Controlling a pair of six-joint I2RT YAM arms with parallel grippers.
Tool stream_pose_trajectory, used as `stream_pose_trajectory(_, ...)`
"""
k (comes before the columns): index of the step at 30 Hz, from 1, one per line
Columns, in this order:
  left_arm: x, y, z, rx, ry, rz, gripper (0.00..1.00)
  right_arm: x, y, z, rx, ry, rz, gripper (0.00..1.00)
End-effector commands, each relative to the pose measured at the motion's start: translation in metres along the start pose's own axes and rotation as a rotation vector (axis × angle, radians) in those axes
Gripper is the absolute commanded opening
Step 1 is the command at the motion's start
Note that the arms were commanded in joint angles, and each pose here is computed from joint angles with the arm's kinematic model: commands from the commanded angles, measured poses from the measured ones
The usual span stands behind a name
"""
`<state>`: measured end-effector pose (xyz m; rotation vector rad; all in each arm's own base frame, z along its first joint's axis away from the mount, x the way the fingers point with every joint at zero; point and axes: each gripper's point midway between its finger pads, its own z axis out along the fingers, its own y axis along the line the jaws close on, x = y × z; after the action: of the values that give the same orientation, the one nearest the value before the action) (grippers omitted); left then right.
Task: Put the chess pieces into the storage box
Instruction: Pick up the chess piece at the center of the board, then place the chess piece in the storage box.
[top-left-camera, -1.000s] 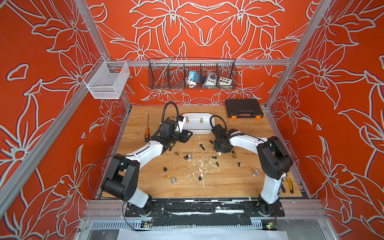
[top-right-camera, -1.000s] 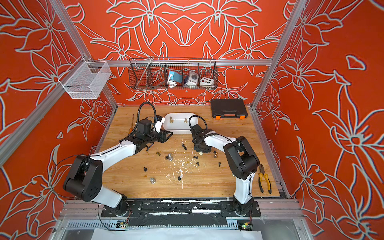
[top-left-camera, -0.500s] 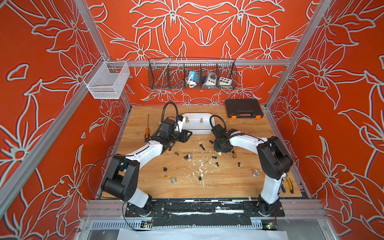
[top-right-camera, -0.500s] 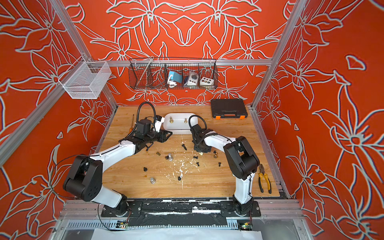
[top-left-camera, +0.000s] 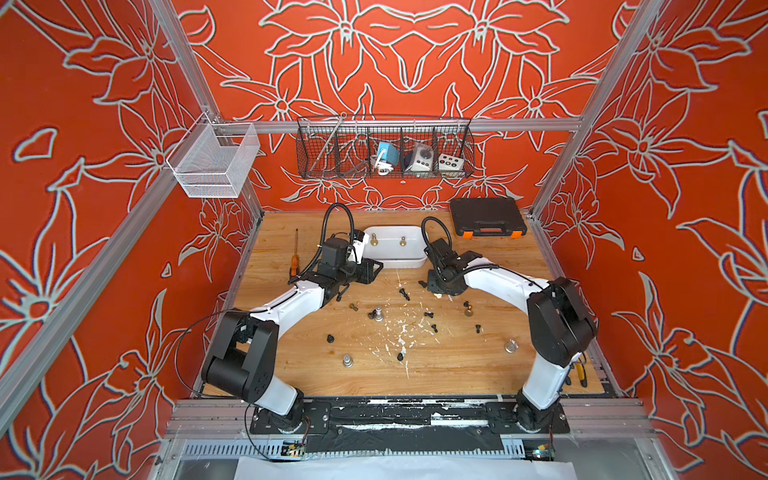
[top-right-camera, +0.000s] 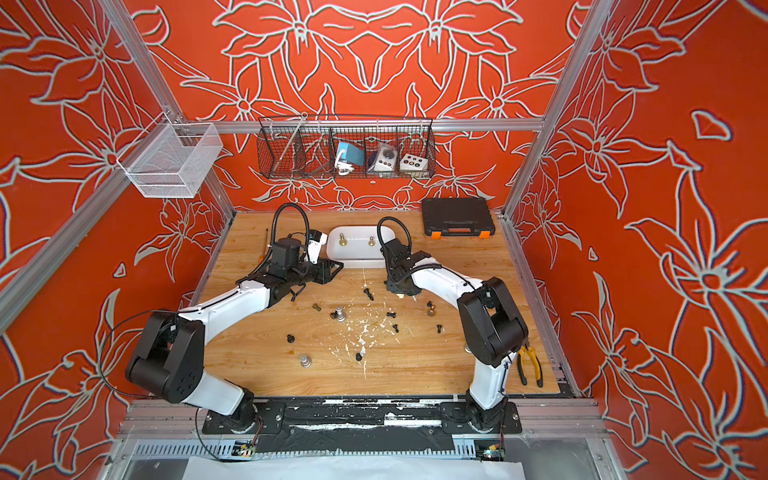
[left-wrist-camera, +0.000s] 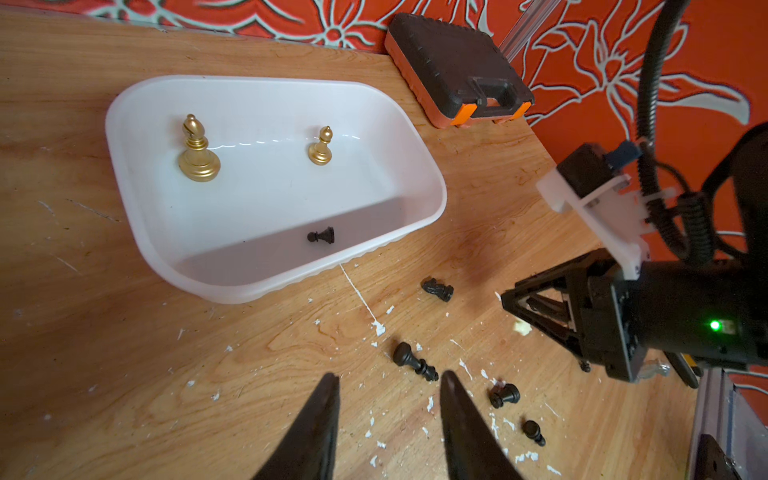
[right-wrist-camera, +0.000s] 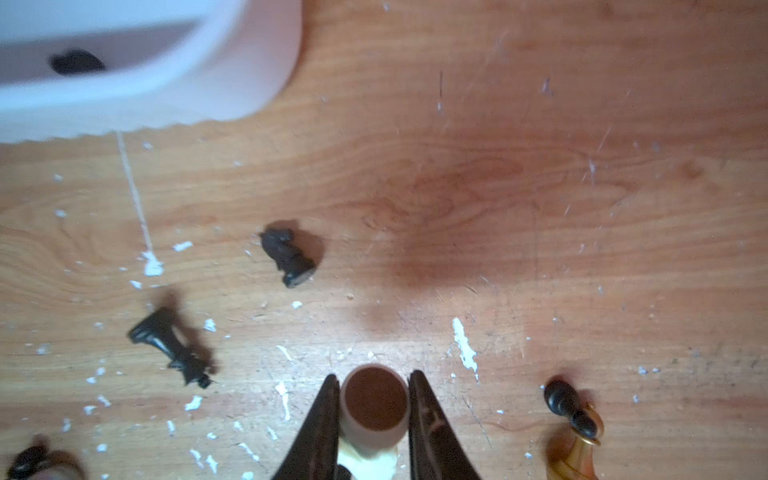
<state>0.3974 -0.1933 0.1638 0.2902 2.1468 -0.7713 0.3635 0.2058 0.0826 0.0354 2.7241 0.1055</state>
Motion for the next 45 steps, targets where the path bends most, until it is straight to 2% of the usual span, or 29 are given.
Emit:
stream_pose_trajectory(1, -0.013, -0.005, -0.009, 0.015, -0.041, 0.02, 0.41, -0.044, 0.006, -0.03, -0.021, -0.123, -0.017, 0.24)
stream_pose_trajectory(9, -0.014, -0.003, -0.014, 0.005, -0.05, 0.02, 0.41, -0.118, 0.023, -0.042, -0.079, -0.24, -0.025, 0.24)
stream_pose_trajectory(16, -0.013, -0.002, -0.019, -0.006, -0.058, 0.016, 0.41, -0.159, 0.035, -0.023, -0.08, -0.297, -0.058, 0.24)
stream_pose_trajectory(29, -0.008, -0.001, -0.024, -0.009, -0.061, 0.007, 0.41, -0.176, 0.049, 0.027, -0.068, -0.257, -0.117, 0.24)
stream_pose_trajectory(45, -0.004, -0.003, -0.028, -0.007, -0.059, 0.004, 0.41, -0.18, 0.053, 0.058, -0.045, -0.228, -0.138, 0.25)
